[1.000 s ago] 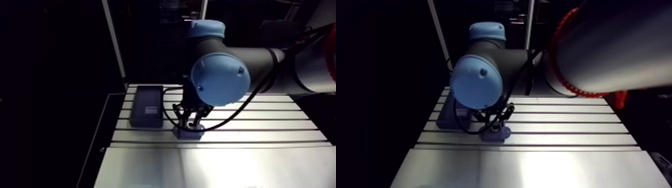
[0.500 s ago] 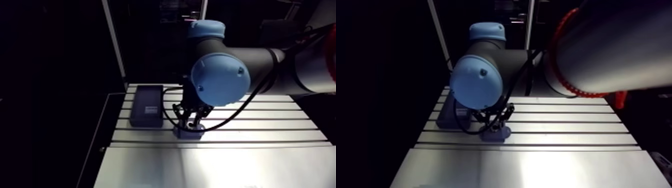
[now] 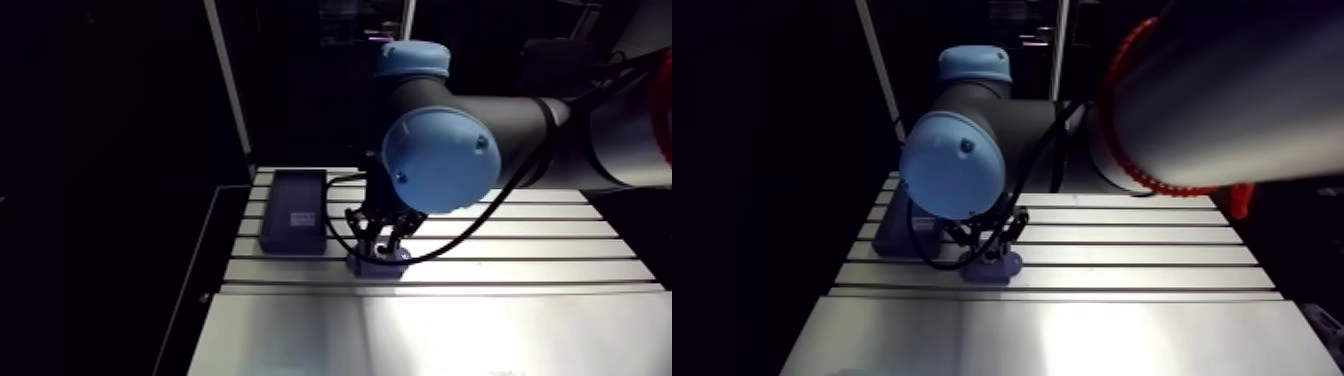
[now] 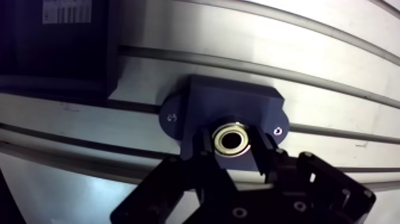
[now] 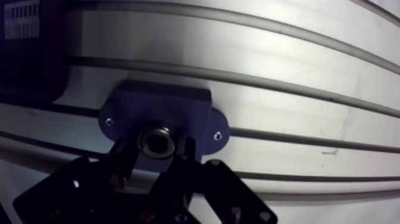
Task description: Pick up the bearing and press it into the housing until flush.
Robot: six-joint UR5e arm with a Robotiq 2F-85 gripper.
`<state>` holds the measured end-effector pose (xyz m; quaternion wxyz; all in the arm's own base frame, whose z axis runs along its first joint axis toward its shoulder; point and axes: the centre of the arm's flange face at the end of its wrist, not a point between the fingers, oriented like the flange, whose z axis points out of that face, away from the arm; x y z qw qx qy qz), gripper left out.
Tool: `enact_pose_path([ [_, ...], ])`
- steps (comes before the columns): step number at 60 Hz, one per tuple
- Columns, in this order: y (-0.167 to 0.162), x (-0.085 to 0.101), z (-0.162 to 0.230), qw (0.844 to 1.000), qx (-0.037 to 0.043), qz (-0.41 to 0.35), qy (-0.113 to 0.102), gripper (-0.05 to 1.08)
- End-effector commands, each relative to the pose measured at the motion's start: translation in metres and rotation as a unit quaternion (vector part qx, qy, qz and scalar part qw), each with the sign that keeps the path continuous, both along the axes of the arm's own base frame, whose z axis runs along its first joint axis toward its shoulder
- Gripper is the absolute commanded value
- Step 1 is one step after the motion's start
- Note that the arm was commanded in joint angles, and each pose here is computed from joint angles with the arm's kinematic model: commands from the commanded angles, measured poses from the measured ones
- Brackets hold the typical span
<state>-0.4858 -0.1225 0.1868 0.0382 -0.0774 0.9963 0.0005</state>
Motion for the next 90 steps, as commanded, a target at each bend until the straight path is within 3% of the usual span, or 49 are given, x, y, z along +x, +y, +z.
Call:
enact_pose_path([
  [1, -0.004, 0.001, 0.003, 1.0, 0.0007, 0.004, 0.003, 0.01],
  [14, -0.005, 0.0, 0.019, 1.0, 0.0008, 0.005, 0.016, 0.0],
  [34, -0.002, -0.002, 0.055, 1.0, 0.0007, -0.006, 0.011, 0.02],
  [35, -0.001, -0.003, 0.056, 1.0, 0.0007, -0.008, 0.008, 0.13],
  [36, -0.001, -0.003, 0.056, 1.0, 0.0007, -0.008, 0.008, 0.13],
  [37, -0.001, -0.003, 0.057, 1.0, 0.0001, -0.01, 0.005, 0.32],
  [38, -0.001, -0.003, 0.057, 1.0, 0.0001, -0.01, 0.005, 0.32],
  [40, 0.002, -0.004, 0.058, 1.0, 0.0003, -0.016, 0.001, 0.69],
  [41, 0.002, -0.004, 0.058, 1.0, 0.0003, -0.016, 0.001, 0.69],
  [42, 0.003, -0.004, 0.058, 1.0, 0.0004, -0.019, 0.001, 0.77],
  [50, 0.008, -0.006, 0.059, 1.0, 0.0, -0.028, 0.002, 0.87],
  [68, 0.006, -0.007, 0.052, 0.999, 0.0009, -0.041, -0.004, 0.94],
  [75, 0.006, -0.005, 0.049, 0.999, 0.0032, -0.048, -0.006, 1.04],
  [90, 0.003, -0.004, 0.047, 0.999, 0.0027, -0.049, 0.003, 1.07],
])
